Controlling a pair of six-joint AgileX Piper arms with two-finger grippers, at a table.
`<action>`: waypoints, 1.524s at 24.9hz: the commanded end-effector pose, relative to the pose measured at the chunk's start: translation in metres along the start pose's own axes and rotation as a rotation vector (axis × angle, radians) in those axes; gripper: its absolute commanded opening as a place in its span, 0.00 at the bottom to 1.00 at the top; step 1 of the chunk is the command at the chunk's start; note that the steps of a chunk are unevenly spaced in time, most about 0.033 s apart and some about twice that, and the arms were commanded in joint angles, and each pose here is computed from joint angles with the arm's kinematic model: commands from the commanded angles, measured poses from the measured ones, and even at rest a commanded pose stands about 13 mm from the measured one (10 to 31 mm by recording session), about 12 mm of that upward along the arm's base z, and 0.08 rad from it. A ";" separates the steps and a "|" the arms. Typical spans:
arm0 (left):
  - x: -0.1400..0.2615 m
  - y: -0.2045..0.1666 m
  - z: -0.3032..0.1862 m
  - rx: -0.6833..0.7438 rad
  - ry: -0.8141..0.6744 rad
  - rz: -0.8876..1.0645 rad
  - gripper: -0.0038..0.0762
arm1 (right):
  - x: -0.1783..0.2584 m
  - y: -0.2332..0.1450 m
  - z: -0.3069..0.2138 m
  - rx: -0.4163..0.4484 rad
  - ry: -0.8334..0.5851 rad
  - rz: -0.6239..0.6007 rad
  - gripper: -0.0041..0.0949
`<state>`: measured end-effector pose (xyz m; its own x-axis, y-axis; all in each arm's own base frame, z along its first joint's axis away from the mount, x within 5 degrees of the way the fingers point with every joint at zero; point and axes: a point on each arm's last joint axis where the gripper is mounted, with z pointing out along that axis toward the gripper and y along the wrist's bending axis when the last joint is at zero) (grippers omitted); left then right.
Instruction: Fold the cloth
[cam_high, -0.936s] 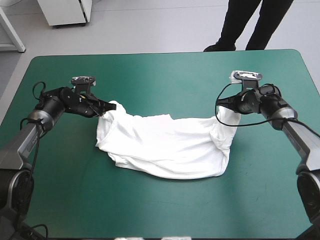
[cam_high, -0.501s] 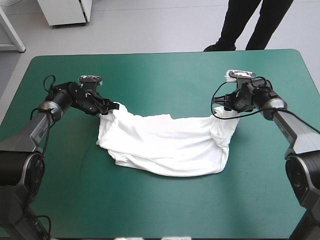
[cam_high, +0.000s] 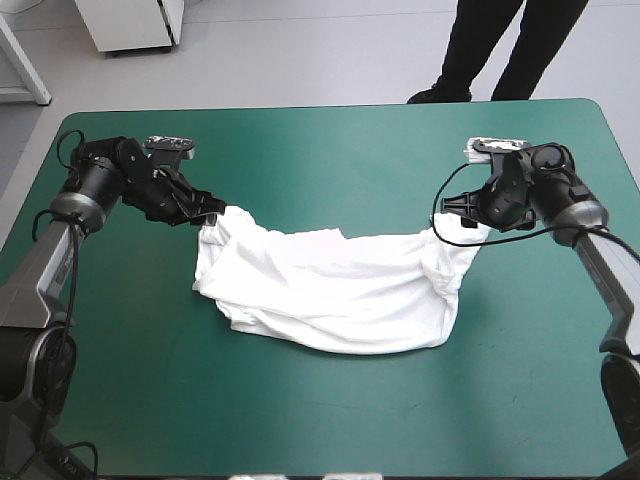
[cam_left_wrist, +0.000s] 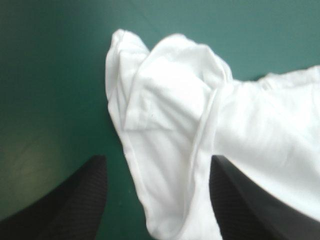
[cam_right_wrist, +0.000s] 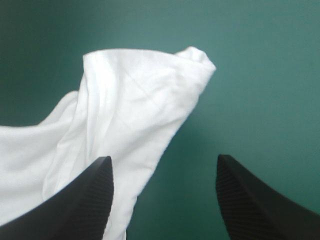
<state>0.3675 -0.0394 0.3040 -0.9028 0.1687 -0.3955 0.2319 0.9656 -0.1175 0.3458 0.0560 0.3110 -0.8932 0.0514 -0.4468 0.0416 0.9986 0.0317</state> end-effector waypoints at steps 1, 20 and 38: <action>0.007 -0.010 -0.060 -0.040 -0.091 -0.021 0.58 | 0.006 -0.008 -0.062 -0.004 -0.088 -0.001 0.59; -0.024 0.017 0.058 -0.055 0.086 -0.068 0.58 | 0.030 -0.020 -0.119 0.020 -0.143 -0.007 0.56; -0.023 0.006 0.090 -0.009 0.142 0.000 0.04 | 0.040 -0.010 -0.117 -0.093 -0.039 -0.023 0.56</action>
<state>0.4233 -0.0467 0.2133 -0.9601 0.1899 -0.2053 0.2129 0.9723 -0.0961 0.2672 0.0438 0.3820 -0.8938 0.0368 -0.4469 0.0188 0.9988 0.0445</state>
